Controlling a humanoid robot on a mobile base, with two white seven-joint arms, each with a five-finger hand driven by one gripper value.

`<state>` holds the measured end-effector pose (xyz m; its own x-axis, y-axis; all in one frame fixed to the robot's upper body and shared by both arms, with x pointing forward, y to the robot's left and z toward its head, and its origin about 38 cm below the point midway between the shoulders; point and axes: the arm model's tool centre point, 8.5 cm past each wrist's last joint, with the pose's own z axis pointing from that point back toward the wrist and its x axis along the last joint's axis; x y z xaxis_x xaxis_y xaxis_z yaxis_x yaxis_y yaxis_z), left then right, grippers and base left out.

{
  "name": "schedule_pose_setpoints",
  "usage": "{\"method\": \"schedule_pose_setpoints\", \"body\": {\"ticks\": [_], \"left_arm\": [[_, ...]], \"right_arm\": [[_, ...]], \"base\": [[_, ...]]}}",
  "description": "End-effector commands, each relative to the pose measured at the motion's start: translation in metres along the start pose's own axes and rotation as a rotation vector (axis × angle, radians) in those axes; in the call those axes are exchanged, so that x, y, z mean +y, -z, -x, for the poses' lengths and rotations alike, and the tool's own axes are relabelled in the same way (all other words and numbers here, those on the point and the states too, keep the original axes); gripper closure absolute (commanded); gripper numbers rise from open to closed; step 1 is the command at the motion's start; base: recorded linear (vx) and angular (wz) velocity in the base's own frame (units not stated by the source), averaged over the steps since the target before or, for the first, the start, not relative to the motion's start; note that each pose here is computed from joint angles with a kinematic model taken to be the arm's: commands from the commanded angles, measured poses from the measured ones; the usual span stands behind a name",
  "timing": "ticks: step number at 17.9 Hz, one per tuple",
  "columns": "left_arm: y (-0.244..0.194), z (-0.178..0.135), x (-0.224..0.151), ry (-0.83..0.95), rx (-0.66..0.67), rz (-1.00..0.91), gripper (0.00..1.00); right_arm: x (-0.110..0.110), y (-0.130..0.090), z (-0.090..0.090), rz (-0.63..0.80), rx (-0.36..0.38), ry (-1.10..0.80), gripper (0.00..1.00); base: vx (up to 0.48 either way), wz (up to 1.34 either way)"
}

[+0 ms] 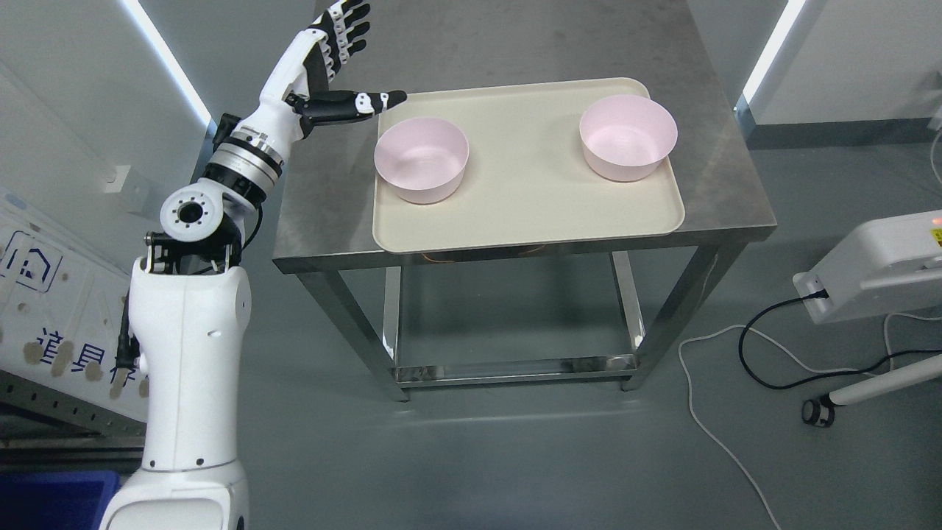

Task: Stack pink IKEA bowls on left shelf middle
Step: 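Reach the left hand toward the pink bowl nearer the robot, then grasp the rim of the nearer pink bowl with the left hand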

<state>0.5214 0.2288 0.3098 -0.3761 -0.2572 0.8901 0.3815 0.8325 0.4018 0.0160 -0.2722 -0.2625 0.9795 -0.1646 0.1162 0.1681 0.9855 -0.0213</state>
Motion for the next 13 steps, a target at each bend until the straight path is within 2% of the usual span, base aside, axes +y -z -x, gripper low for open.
{"method": "schedule_pose_setpoints", "body": {"ticks": [1, 3, 7, 9, 13], "left_arm": [[0.021, 0.059, -0.014, 0.282, 0.318, 0.218, 0.04], [0.017, 0.067, -0.008, 0.321, 0.333, 0.224, 0.11], [0.008, 0.087, 0.002, 0.402, 0.417, 0.235, 0.17], [0.013, 0.082, 0.002, 0.415, 0.412, 0.246, 0.20], [0.030, 0.061, 0.001, 0.427, 0.384, 0.270, 0.35]], "right_arm": [[-0.011, -0.001, -0.003, 0.018, -0.008, -0.004, 0.00], [-0.011, -0.001, -0.003, 0.018, -0.008, -0.004, 0.00], [-0.011, -0.001, -0.003, 0.017, -0.008, -0.004, 0.00], [-0.011, -0.001, -0.003, 0.018, -0.008, -0.004, 0.00], [-0.011, -0.001, -0.003, 0.017, -0.008, -0.004, 0.00]], "base": [[0.000, 0.00], [0.000, 0.00], [0.000, 0.00], [0.000, 0.00], [0.000, 0.00]]}}
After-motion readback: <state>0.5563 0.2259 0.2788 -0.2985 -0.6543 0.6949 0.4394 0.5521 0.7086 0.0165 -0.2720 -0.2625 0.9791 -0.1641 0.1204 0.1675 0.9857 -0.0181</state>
